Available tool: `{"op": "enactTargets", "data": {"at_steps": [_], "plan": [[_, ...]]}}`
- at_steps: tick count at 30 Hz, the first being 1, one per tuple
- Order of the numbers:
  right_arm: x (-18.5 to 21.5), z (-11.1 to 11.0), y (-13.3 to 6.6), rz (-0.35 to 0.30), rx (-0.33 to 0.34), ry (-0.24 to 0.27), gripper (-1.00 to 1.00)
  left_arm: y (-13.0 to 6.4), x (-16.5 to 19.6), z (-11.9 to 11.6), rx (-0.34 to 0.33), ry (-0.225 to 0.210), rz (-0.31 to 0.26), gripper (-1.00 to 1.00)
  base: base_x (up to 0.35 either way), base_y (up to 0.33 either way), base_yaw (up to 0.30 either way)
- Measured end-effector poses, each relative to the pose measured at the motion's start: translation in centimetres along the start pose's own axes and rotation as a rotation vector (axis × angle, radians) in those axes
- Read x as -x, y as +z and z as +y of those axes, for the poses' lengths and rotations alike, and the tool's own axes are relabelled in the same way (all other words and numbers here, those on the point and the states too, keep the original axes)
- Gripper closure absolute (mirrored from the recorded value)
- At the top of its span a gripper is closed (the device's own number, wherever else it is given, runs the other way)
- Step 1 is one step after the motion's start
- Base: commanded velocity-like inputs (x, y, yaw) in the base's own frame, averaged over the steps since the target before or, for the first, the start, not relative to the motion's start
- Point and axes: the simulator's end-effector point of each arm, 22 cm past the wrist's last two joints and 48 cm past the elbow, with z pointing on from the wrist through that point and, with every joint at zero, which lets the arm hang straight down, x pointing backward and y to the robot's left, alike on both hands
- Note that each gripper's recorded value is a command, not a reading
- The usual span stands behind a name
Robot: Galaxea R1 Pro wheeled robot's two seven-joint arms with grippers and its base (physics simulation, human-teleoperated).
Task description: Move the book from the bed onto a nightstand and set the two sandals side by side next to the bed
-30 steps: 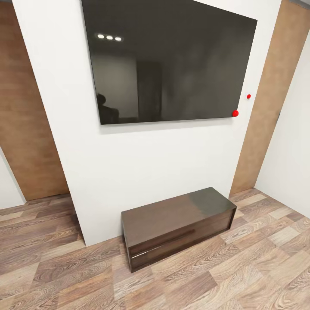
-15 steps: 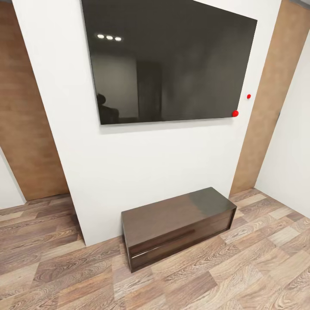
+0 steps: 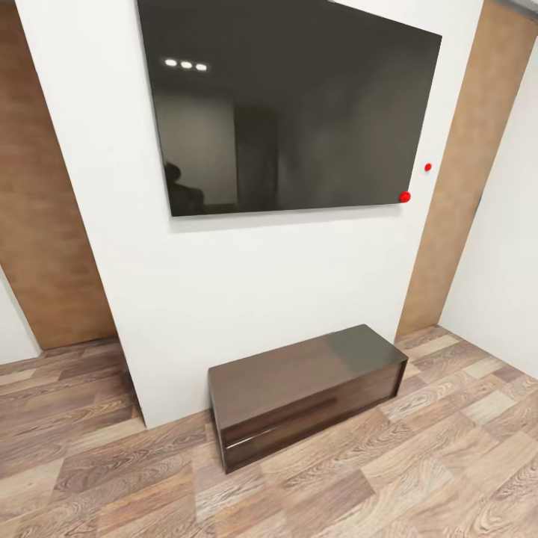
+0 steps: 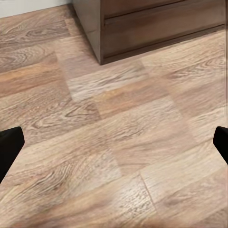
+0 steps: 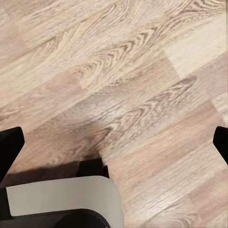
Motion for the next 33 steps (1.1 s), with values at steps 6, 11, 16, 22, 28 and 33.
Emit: {"op": "enactTargets", "data": {"at_steps": [6, 11, 16, 22, 28, 33], "plan": [[0.02, -0.09, 0.0, 0.0, -0.001, 0.0, -1.0, -0.01, -0.02, -0.12, -0.001, 0.0, 0.0, -1.0, 0.0, 0.0, -0.268], [-0.05, -0.13, 0.0, 0.001, -0.002, 0.001, -1.0, -0.02, -0.07, -0.15, -0.003, -0.001, 0.001, -1.0, 0.0, 0.0, -0.283], [-0.05, -0.1, 0.0, 0.001, -0.002, 0.002, -1.0, -0.02, -0.1, -0.18, -0.003, -0.001, 0.002, -1.0, 0.0, 0.0, -0.284], [-0.08, -0.04, -0.01, 0.001, -0.001, 0.002, -1.0, -0.02, -0.1, -0.25, -0.004, 0.0, 0.002, -1.0, 0.0, 0.0, -0.284], [-0.06, -0.03, -0.01, 0.001, -0.001, 0.002, -1.0, -0.01, -0.07, -0.4, -0.007, 0.001, 0.002, -1.0, 0.0, 0.0, -0.284], [-0.08, -0.03, -0.01, 0.001, -0.001, 0.002, -1.0, -0.03, -0.11, -0.41, -0.008, 0.002, 0.002, -1.0, 0.0, 0.0, -0.284]]}}
